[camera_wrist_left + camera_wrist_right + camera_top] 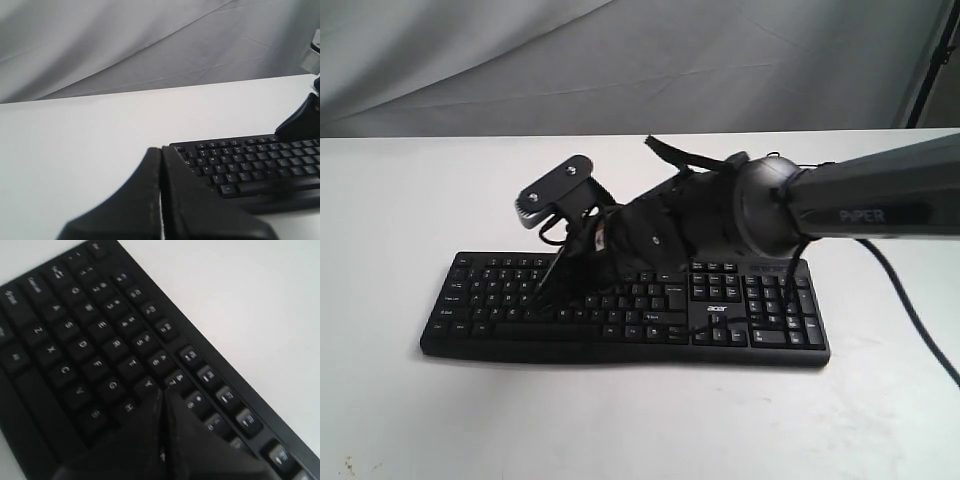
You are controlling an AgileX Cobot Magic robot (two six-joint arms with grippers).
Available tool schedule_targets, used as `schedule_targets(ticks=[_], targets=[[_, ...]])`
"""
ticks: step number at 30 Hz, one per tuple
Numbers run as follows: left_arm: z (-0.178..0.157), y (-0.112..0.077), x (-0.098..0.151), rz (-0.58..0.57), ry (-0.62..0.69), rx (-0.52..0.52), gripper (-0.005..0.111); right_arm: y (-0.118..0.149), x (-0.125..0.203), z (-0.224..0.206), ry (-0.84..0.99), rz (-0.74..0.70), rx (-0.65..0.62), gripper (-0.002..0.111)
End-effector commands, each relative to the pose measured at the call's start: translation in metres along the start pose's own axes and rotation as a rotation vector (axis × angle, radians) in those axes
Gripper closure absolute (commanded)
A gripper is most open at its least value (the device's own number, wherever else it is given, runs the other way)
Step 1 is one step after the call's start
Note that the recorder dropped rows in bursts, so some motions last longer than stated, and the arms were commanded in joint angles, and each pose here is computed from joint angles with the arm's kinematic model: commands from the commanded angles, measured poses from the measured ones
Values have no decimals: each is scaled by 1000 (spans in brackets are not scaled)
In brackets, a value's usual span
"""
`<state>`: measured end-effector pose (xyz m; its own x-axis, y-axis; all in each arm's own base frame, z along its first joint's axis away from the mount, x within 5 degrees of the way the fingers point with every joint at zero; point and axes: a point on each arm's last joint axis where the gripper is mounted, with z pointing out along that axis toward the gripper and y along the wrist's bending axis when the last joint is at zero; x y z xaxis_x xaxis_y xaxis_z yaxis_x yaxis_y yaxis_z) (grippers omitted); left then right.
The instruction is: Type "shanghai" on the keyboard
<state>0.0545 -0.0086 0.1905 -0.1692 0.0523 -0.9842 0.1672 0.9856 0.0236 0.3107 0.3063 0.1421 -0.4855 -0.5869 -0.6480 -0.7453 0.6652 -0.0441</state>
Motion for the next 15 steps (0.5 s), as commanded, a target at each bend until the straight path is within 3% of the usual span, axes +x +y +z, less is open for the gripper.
schedule_targets(ticks=[1,15], targets=[[0,0,1,2,-5,2,107,-8,9,-1,-15,35,15,108],[0,0,1,2,-5,2,107,-19,17,13,-19,53,36,108]])
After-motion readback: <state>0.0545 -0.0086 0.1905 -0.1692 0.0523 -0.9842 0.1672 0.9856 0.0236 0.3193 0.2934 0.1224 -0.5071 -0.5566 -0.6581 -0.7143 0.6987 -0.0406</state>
